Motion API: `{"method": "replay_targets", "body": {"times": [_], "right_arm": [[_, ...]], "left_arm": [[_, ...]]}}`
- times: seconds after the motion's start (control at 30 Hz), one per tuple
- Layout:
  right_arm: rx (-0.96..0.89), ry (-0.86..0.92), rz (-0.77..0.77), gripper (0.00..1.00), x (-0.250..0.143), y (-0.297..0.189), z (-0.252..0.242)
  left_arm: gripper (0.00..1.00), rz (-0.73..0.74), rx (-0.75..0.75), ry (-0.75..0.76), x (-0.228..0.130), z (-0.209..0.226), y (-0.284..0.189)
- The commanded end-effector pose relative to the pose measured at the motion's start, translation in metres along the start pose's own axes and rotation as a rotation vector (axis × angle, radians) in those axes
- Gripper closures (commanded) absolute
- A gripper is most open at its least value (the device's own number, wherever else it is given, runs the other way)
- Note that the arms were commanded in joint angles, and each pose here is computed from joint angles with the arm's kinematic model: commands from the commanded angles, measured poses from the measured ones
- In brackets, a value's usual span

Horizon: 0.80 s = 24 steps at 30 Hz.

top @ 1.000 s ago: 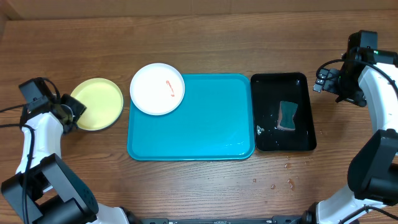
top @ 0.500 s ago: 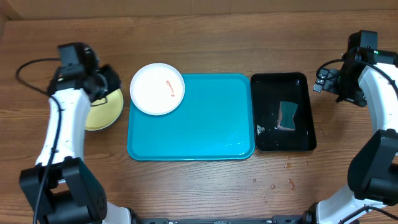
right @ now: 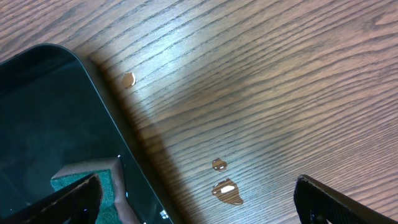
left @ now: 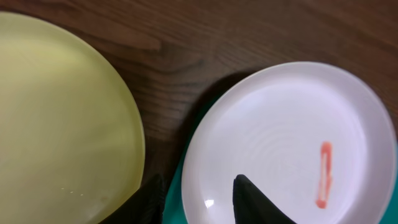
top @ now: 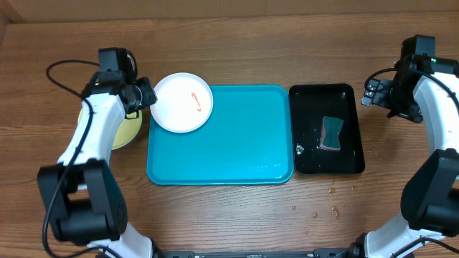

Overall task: Clean dirty plates on tray and stack at the side
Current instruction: 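Reach the left gripper to the white plate rim and grasp it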

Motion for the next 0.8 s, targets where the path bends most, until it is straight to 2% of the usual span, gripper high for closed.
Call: {"method": "replay_targets", "body": {"times": [0.0,0.27,0.4,0.53,0.77], "right_arm": [[-0.002,0.009,-0.027,0.00,0.005,-0.006,-0.002],[-0.002,0.009,-0.026,0.00,0.005,-0.006,-0.002],[-0.002,0.009,-0.026,0.00,0.005,-0.006,-0.002],[-0.002,0.009,-0.026,0.00,0.005,-0.006,-0.002],[-0.002,0.009,-0.026,0.00,0.005,-0.006,-0.002]], "left_arm": [[0.63,0.030,0.042,0.019,-0.005,0.007,0.022],[0.64,0.064,0.060,0.019,-0.012,0.012,0.040],[0.69,0.079,0.068,0.018,-0.016,0.014,0.046],[0.70,0.098,0.076,0.021,-0.021,0.015,0.053],[0.88,0.100,0.045,0.030,-0.019,0.008,0.052]]}}
Point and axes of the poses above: each gripper's point midway between its finger pads, its own y axis out along the fingers, its own z axis along the line the jaws close on, x = y × z, the point moved 1 cm from there along -y, back along the fingers, and after that the axes turned 12 degrees about -y, right-handed, at the moved point
